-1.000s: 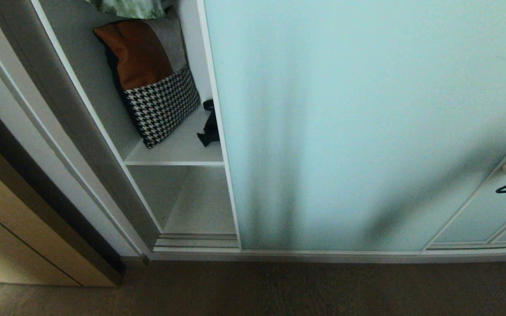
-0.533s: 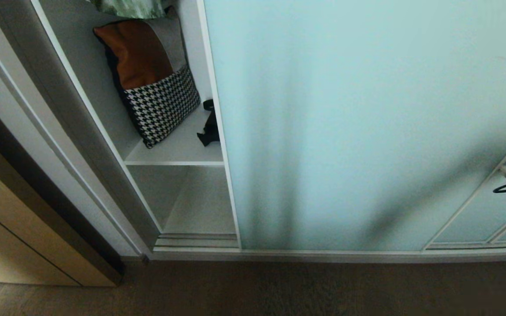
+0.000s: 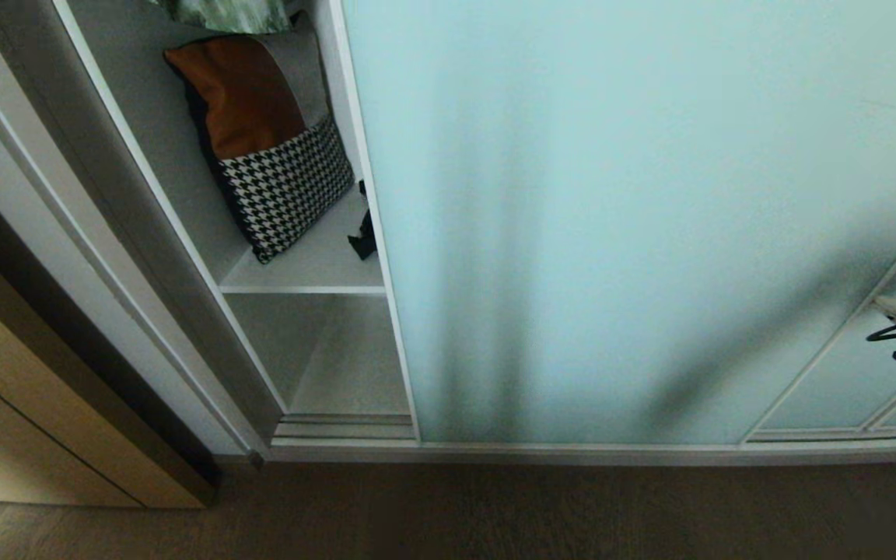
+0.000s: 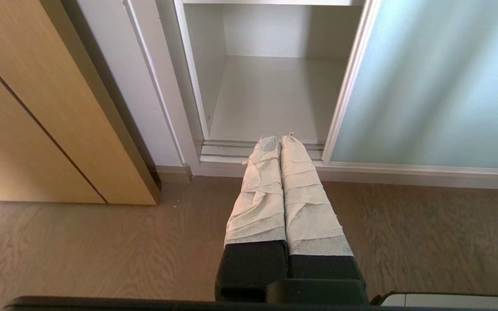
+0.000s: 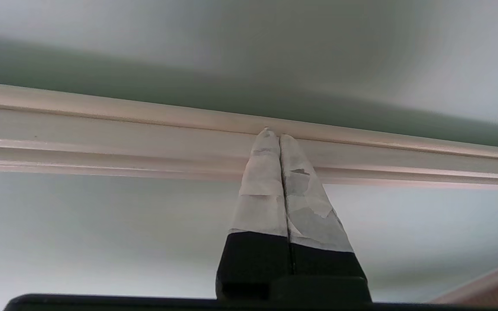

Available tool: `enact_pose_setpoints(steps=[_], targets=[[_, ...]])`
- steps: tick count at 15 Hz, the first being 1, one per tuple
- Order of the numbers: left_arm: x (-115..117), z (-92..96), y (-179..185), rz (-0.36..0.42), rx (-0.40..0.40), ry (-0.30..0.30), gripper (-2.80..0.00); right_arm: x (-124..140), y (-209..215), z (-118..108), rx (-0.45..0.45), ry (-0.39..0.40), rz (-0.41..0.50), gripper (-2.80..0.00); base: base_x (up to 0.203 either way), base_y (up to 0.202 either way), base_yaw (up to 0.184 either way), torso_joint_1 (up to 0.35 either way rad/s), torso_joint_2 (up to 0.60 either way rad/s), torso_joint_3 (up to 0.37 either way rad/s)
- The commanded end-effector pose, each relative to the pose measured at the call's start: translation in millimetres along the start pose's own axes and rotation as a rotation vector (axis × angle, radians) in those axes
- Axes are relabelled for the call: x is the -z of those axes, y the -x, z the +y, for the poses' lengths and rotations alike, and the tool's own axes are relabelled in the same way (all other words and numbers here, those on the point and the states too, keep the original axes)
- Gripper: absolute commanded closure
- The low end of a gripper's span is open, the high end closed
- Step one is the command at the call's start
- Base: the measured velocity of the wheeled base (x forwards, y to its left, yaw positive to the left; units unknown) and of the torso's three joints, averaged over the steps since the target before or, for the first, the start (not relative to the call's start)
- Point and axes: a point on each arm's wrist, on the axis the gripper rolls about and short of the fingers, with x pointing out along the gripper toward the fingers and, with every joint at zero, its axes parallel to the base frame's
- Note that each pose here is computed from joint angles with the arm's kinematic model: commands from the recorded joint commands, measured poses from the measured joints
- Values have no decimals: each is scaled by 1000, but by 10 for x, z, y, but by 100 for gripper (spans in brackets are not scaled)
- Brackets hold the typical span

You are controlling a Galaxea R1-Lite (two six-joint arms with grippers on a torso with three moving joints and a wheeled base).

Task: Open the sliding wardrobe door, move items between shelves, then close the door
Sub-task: Close the door

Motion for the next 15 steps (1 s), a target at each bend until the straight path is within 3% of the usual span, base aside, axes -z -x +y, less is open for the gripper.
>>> enact_pose_setpoints(steps=[1, 11, 15], targets=[[-2, 0, 0, 0, 0, 0, 0, 72, -3, 144, -15, 1, 21, 0, 0, 0, 0, 0, 0, 0], [0, 0, -1, 2, 0, 0, 0, 591, -43, 423, -25, 42, 122, 0, 0, 0, 0, 0, 0, 0], [-1, 0, -1, 0, -1, 0, 0, 943, -17, 562, -60, 56, 175, 0, 0, 0, 0, 0, 0, 0]])
